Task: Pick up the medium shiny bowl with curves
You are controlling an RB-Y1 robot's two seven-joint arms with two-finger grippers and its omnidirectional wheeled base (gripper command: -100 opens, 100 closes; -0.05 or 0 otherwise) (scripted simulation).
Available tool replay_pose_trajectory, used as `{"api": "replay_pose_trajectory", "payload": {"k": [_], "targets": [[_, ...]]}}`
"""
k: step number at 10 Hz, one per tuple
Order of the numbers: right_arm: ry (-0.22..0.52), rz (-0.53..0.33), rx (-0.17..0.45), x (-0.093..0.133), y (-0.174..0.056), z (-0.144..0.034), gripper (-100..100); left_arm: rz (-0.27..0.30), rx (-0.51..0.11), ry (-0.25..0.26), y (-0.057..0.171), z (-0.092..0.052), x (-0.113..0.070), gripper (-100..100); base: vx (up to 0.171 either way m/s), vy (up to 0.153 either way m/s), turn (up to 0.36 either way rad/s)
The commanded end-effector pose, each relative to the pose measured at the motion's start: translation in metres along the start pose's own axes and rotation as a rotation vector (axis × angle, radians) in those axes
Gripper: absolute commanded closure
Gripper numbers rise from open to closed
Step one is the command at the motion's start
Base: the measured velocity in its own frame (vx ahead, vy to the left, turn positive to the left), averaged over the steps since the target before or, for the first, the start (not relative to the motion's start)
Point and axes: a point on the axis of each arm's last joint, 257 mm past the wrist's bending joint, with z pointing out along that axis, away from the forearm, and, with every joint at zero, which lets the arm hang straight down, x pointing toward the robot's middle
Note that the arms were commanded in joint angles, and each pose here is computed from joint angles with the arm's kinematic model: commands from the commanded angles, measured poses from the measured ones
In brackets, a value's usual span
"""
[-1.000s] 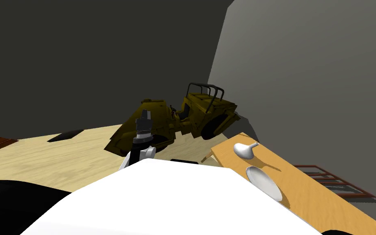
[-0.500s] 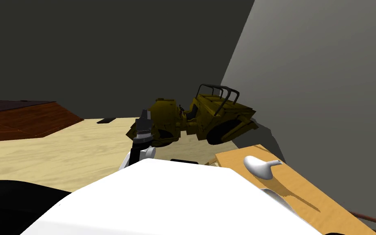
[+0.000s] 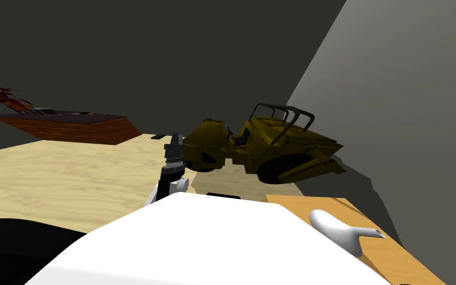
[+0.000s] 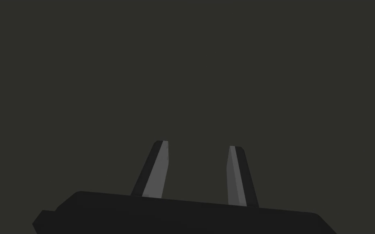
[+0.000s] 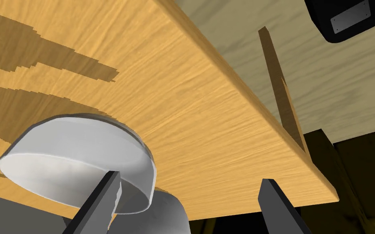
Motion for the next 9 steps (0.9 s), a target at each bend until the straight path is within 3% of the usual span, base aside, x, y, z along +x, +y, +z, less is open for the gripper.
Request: {"api": "replay_pose_trajectory", "payload": {"k": [1, 7, 9], "targets": [[0.021, -0.011, 0.024, 0.010, -0.013, -0.003, -100, 0.000, 0.000, 0.000, 0.000, 0.000, 0.000, 0, -0.078, -0.114, 0.371], [0.074, -0.017, 0.054, 0.036, -0.032, -0.008, -100, 0.000, 0.000, 0.000, 0.000, 0.000, 0.000, 0, -0.066, -0.080, 0.361], [0.073, -0.016, 0.054, 0.037, -0.032, -0.007, -100, 0.000, 0.000, 0.000, 0.000, 0.000, 0.000, 0, -0.062, -0.050, 0.149]]}}
